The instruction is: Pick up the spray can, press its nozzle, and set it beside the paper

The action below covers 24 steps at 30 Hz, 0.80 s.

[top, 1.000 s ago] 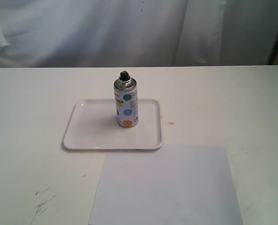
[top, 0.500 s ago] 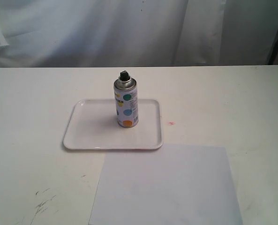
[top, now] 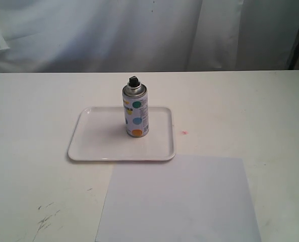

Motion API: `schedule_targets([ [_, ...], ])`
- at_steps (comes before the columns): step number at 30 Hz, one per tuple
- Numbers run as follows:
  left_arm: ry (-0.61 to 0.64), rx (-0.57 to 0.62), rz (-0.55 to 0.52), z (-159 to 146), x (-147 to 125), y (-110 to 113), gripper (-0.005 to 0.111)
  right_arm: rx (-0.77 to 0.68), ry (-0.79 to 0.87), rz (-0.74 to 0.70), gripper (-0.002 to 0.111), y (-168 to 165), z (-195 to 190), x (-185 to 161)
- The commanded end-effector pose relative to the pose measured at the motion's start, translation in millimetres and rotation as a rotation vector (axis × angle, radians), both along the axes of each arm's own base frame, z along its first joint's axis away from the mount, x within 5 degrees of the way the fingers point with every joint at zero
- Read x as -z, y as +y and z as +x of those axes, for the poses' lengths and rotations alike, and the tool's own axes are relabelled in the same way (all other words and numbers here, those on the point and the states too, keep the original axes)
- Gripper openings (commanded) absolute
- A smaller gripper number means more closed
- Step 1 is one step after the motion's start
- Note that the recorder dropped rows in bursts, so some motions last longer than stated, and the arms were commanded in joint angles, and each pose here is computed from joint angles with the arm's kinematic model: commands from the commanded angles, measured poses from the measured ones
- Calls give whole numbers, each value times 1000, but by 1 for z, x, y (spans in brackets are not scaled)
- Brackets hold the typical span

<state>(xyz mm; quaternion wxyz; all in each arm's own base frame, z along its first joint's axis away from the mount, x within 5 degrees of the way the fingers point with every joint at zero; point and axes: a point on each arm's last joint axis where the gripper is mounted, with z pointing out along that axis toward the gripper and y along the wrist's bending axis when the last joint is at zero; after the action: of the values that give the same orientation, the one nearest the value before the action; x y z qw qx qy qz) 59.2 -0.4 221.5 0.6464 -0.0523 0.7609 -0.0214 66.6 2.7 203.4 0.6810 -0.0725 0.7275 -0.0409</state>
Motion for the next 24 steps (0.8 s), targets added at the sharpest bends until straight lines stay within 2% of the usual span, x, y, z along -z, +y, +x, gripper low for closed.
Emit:
schedule_targets([
  [1, 6, -54, -18, -5, 3, 4, 0, 72, 34, 39, 0, -5, -8, 6],
  [4, 3, -54, -5, -6, 9, 4, 0, 116, 42, 85, 0, -8, -11, 8],
  [10, 55, -57, -15, -5, 35, 4, 0, 142, 114, 53, 0, -10, -12, 15],
  [14, 63, -59, 5, -5, 37, 5, 0, 150, 145, 58, 0, -11, -13, 18],
  [21, 63, 34, 15, -5, 37, 0, 0, 160, 155, 109, 0, -11, -13, 19],
  [24, 63, 36, 22, -5, 37, 0, 0, 158, 156, 103, 0, -11, -13, 19],
])
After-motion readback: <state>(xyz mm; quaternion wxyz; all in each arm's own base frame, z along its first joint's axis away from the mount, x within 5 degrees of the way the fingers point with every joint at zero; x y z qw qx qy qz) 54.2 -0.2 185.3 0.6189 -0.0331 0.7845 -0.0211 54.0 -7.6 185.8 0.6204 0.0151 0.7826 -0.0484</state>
